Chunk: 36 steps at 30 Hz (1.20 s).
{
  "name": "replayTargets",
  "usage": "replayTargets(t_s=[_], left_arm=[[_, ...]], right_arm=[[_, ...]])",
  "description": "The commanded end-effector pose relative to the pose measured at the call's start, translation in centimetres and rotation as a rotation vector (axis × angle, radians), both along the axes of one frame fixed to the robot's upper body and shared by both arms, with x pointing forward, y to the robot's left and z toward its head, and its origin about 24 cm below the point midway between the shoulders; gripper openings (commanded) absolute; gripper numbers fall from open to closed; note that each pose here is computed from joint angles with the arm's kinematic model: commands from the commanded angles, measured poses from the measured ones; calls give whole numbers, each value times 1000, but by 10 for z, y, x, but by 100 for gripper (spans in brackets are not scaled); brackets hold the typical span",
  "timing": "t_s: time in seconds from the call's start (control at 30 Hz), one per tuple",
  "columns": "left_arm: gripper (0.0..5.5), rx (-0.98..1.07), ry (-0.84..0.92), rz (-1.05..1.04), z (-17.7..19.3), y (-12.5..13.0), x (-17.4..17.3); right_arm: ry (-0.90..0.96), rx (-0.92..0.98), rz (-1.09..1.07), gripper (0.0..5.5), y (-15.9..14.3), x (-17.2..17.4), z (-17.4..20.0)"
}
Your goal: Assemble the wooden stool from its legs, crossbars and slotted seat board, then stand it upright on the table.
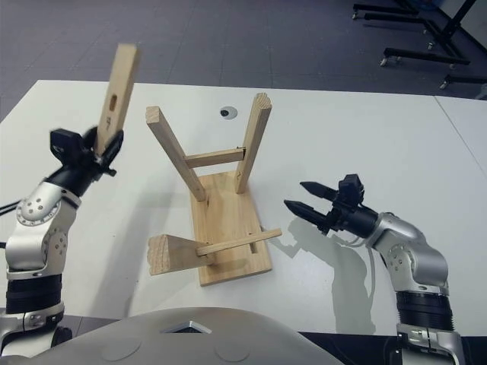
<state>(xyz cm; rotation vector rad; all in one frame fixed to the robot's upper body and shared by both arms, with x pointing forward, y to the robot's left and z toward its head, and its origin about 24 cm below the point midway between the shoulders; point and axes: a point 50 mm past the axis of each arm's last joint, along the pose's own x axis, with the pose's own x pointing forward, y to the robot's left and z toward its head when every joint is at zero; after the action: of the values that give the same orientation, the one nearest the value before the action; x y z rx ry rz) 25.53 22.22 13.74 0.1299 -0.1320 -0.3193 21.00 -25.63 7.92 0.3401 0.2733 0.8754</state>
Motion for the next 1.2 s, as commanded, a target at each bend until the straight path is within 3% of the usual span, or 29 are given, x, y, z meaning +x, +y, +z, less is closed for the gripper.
replayTargets(t_s=[0.03, 0.17, 0.27, 0.4, 0.7, 0.97, 1.2], left_arm=[[205, -62, -200, -243, 63, -22, 4], [205, -353, -168, -675, 106, -46, -2], [205, -385, -75, -956, 118, -60, -12], [205, -346, 119, -1230, 107, -74, -24], [205, -349, 266, -1295, 88, -75, -22], [205, -262, 287, -1304, 82, -84, -28], [205, -261, 259, -1283, 83, -83, -25]], right_arm=[[-154, 145, 35, 502, -5, 9, 56], [-340, 331, 76, 502, 5, 26, 109], [-418, 446, 128, 502, 26, 34, 135], [-496, 549, 337, 502, 66, 24, 164], [-524, 647, 485, 502, 100, 17, 180], [-508, 621, 467, 502, 114, 23, 165], [-476, 620, 477, 360, 113, 25, 162]])
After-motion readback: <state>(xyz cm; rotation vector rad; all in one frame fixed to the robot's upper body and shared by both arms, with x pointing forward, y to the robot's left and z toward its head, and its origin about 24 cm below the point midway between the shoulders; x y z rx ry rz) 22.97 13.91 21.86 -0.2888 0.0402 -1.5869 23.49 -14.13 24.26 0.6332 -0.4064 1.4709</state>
